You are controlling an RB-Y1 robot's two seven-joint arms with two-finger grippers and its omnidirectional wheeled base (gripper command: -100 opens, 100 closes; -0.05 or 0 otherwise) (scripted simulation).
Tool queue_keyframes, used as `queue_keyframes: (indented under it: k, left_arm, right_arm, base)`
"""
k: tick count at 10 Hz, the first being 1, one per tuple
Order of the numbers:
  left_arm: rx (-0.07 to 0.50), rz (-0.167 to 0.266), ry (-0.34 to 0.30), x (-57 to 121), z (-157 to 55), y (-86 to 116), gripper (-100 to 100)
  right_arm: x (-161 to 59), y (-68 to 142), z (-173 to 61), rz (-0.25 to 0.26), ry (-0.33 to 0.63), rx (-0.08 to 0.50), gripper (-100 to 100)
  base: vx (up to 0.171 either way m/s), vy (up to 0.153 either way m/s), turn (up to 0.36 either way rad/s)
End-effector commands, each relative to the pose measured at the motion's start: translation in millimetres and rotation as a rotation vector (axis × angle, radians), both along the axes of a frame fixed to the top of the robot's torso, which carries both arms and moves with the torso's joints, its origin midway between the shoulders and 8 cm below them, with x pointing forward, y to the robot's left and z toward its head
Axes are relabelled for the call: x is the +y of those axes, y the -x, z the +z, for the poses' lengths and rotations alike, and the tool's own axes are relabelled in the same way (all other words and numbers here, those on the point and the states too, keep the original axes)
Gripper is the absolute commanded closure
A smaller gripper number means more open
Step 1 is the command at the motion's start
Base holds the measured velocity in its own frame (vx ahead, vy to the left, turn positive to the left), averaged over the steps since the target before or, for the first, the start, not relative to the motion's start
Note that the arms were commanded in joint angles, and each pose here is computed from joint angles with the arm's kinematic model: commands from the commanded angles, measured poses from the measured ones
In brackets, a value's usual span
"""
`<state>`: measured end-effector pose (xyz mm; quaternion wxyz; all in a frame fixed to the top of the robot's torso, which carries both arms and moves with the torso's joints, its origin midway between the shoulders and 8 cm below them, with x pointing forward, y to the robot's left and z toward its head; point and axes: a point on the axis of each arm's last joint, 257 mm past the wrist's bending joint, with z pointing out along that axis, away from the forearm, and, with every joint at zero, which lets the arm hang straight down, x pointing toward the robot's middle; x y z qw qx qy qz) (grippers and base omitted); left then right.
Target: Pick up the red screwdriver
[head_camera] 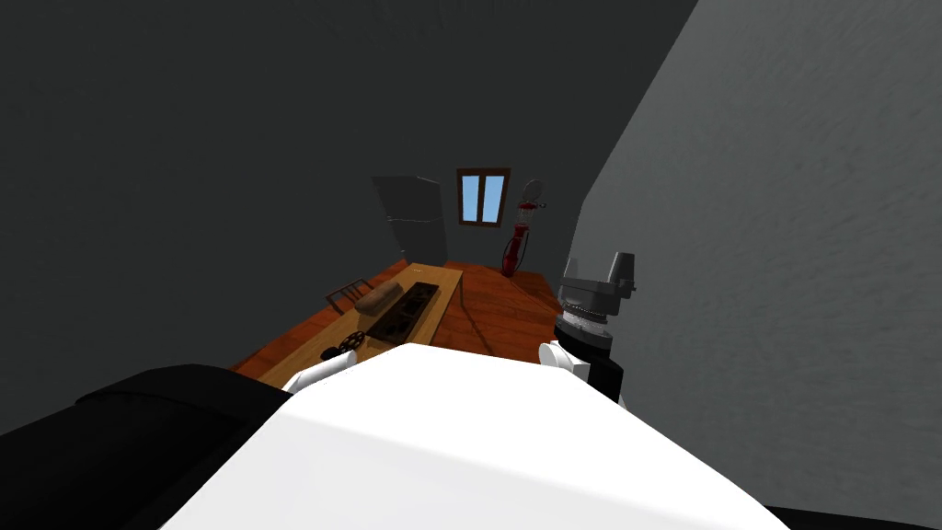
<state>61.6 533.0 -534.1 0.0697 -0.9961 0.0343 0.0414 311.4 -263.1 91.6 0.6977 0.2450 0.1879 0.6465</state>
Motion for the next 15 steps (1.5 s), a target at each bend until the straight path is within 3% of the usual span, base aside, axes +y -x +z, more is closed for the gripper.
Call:
queue_keyframes:
  k: [1, 7, 15]
  left_arm:
    - [0.007, -0.020, -0.006, 5.0, 1.6, -9.8, 100]
    - [-0.003, -0.072, -0.017, 27.7, 12.4, -33.3, 100]
    - [0.005, -0.148, 0.034, 28.2, 13.9, -55.7, 100]
  right_arm:
    - [0.0, 0.0, 0.0, 0.000, 0.000, 0.000, 0]
    - [0.0, 0.0, 0.0, 0.000, 0.000, 0.000, 0]
    - [0.0, 0.0, 0.0, 0.000, 0.000, 0.000, 0]
  base:
    - [0.029, -0.044, 0.152]
    - [0.014, -0.038, 0.091]
    - [0.012, -0.035, 0.093]
